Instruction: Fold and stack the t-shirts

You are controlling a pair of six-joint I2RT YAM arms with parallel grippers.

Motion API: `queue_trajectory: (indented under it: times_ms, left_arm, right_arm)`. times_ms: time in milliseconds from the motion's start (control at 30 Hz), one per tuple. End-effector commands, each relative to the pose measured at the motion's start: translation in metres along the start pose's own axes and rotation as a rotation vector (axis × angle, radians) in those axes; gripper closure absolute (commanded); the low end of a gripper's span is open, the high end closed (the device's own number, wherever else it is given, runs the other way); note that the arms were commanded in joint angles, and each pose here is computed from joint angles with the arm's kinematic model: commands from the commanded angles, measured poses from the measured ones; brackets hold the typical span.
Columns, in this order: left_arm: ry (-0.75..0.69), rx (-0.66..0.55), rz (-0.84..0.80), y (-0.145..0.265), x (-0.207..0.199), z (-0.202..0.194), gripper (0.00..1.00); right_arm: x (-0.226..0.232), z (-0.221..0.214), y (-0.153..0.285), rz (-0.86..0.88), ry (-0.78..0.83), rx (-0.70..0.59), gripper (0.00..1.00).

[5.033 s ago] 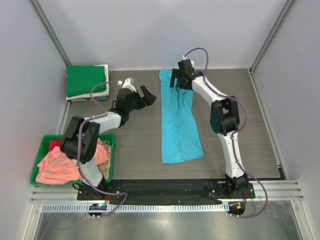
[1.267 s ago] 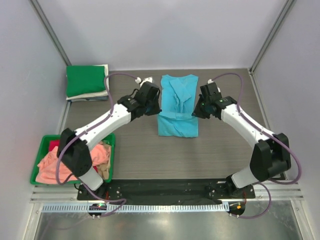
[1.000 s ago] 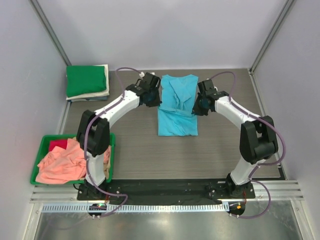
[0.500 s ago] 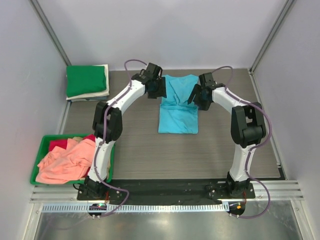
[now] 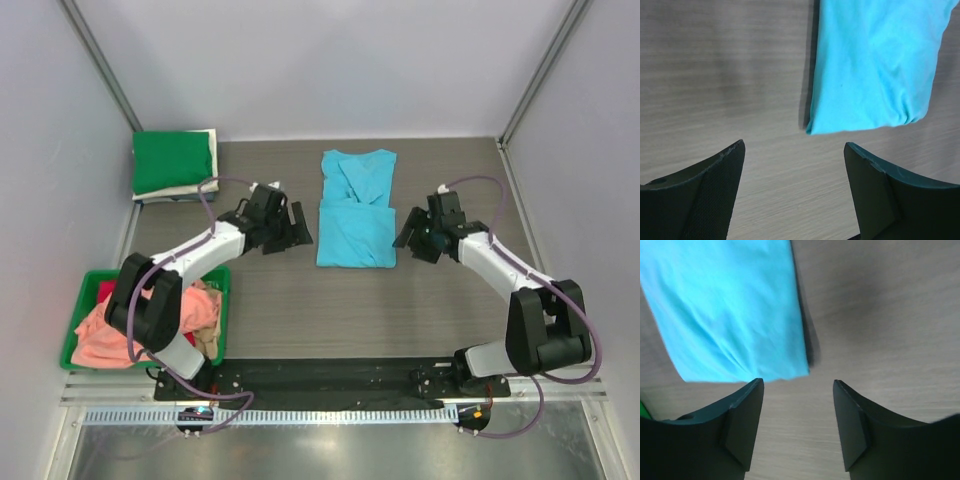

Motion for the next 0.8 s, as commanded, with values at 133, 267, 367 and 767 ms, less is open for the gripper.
queue_trajectory:
  times_ms: [133, 267, 367, 767]
  left_arm:
    - [0.091, -0.077, -0.154, -0.023, -0.021, -0.032, 0.24]
    - [0.122, -0.074, -0.199, -0.039, -0.025, -0.041, 0.27]
    - [0.132, -0.074, -0.211, -0.046, -0.027, -0.044, 0.28]
    - [0.149, -0.060, -0.239, -0.063, -0.034, -0.052, 0.39]
  right_arm:
    - [-0.023, -0.050, -0.017, 0.074, -0.049, 0.138, 0.45]
    - [-0.024, -0.056, -0.032, 0.091, -0.057, 0.162, 0.46]
    - [-0.026, -0.056, -0.041, 0.085, -0.059, 0.160, 0.46]
    - [-0.032, -0.054, -0.056, 0.051, -0.052, 0.161, 0.59]
Point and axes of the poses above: each gripper's point midway between its finger pads, its own y axis back along the fingers, its own x axis along the line the jaws close on, z = x × y, the point moved 3 cm from there along y, back along the fingers, and after that the axes turned 12 degrees about -y, right-handed, at the moved point
